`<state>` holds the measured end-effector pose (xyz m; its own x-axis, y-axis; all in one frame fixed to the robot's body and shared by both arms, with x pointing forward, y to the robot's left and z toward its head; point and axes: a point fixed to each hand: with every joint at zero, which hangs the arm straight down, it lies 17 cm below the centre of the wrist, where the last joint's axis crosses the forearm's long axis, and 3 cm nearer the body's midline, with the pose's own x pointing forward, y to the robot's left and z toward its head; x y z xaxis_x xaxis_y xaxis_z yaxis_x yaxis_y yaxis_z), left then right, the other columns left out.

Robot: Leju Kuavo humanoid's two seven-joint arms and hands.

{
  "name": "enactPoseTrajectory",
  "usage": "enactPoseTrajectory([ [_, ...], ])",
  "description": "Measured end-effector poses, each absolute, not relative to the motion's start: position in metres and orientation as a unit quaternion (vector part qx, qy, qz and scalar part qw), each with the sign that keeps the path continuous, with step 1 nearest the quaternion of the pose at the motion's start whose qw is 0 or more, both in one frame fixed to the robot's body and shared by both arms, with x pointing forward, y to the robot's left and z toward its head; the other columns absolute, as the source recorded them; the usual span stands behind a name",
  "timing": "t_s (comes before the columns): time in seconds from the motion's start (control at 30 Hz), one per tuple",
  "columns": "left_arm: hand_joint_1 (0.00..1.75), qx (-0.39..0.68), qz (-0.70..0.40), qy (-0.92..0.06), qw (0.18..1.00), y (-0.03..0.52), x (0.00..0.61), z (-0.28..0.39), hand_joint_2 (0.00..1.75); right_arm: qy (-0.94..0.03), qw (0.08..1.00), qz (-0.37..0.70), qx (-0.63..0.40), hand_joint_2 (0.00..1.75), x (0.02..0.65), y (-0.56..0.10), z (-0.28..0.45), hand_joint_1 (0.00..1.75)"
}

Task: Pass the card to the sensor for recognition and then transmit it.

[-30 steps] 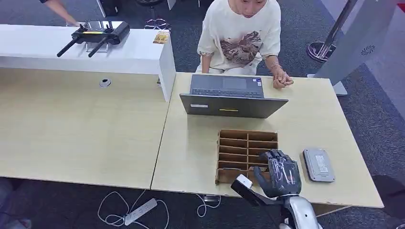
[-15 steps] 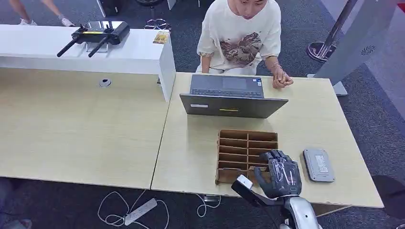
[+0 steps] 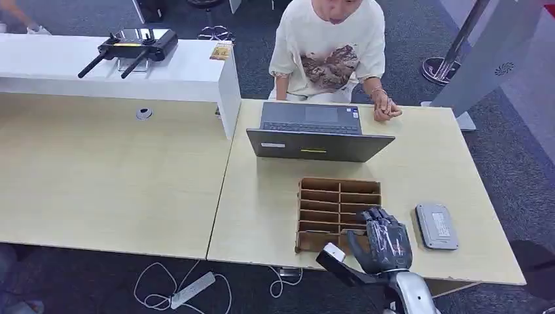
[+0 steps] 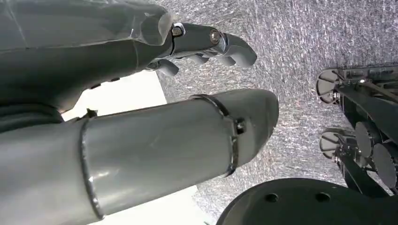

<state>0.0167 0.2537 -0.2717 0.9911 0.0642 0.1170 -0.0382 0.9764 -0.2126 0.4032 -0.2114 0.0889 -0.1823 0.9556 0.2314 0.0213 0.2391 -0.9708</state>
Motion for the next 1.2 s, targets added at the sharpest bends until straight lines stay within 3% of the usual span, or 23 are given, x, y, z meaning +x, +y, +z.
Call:
enactPoseTrajectory([
  [0.1, 0.0, -0.107, 0.025, -0.062, 0.992, 0.253, 0.017, -0.272, 0.0, -0.608, 0.498, 0.471, -0.4, 1.75, 0.403, -0.212, 0.087, 0.96],
  [0.63, 0.0, -0.106, 0.029, -0.062, 0.992, 0.255, 0.017, -0.272, 0.0, -0.603, 0.502, 0.479, -0.394, 1.75, 0.399, -0.216, 0.077, 0.93],
  [1.2, 0.0, -0.106, 0.033, -0.064, 0.992, 0.256, 0.017, -0.271, 0.0, -0.601, 0.493, 0.487, -0.398, 1.75, 0.402, -0.215, 0.076, 1.17],
])
